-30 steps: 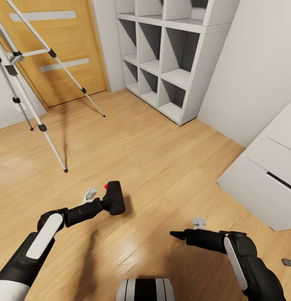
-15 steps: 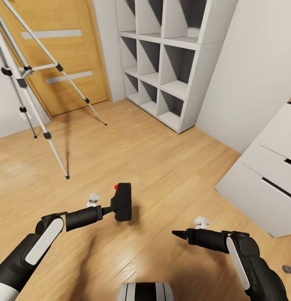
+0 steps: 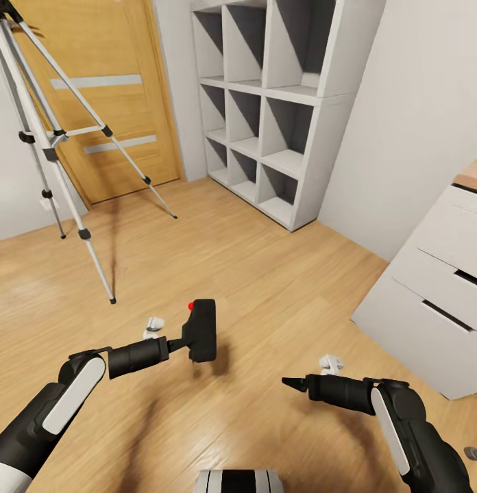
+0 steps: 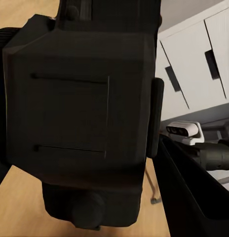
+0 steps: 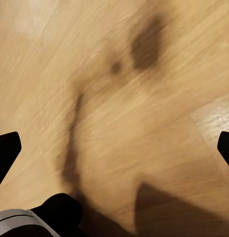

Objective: Attach the digital camera to the camera tripod in the bedroom.

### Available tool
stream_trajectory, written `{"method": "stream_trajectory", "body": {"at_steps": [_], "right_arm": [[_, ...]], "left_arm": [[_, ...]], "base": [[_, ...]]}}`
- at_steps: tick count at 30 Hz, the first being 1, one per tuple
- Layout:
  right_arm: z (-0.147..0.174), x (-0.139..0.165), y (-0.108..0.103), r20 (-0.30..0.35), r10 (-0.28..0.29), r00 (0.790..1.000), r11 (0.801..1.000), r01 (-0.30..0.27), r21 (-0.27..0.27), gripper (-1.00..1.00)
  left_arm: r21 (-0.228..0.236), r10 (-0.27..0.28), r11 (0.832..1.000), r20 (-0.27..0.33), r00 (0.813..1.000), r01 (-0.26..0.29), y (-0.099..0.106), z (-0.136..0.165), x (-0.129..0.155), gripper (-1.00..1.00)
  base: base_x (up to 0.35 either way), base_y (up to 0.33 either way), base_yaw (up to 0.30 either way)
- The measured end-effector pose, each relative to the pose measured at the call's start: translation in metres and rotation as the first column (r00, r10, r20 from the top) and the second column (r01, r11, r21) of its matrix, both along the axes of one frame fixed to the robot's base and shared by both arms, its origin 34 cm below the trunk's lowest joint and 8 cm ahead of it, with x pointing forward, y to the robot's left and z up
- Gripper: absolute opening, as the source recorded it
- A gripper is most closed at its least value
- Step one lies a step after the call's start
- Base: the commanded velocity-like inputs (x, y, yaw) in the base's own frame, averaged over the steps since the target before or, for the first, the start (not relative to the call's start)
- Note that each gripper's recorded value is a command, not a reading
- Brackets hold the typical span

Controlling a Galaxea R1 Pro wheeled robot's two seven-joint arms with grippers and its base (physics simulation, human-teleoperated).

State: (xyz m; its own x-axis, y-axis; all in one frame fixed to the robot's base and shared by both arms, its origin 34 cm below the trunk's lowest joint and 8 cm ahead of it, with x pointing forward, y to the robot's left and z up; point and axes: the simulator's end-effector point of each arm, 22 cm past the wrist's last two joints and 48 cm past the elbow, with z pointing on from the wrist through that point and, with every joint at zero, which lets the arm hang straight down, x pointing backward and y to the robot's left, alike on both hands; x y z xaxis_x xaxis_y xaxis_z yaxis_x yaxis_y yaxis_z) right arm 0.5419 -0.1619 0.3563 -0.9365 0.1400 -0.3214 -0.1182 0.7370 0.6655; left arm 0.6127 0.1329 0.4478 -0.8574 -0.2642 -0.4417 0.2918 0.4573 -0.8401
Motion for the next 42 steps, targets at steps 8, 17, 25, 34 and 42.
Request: {"method": "stream_trajectory", "body": {"at_steps": [8,17,25,34,42], "right_arm": [[0.016,0.004,0.000,0.033,0.000,0.999,1.000,0.000,0.000,1.00],[0.034,0.009,0.001,0.069,0.000,0.998,1.000,0.000,0.001,1.00],[0.050,0.012,0.001,0.103,0.000,0.995,1.000,0.000,0.002,1.00],[0.070,0.017,0.001,0.148,-0.002,0.989,1.000,0.001,0.002,1.00],[0.086,0.019,0.001,0.182,-0.001,0.983,1.000,0.001,0.001,1.00]], "left_arm": [[0.002,0.004,1.000,0.031,1.000,-0.004,-0.001,0.017,0.002,-1.00],[0.002,0.005,1.000,0.065,0.998,-0.006,-0.001,0.037,0.003,-1.00],[0.003,0.009,1.000,0.087,0.996,-0.010,0.001,0.051,0.003,-1.00],[0.002,0.011,1.000,0.119,0.993,-0.012,0.001,0.070,0.003,-1.00],[0.006,0.017,1.000,0.137,0.990,-0.018,0.004,0.082,0.002,-1.00]], "base": [[0.000,0.000,0.000],[0.000,0.000,0.000],[0.000,0.000,0.000],[0.000,0.000,0.000],[0.000,0.000,0.000]]}}
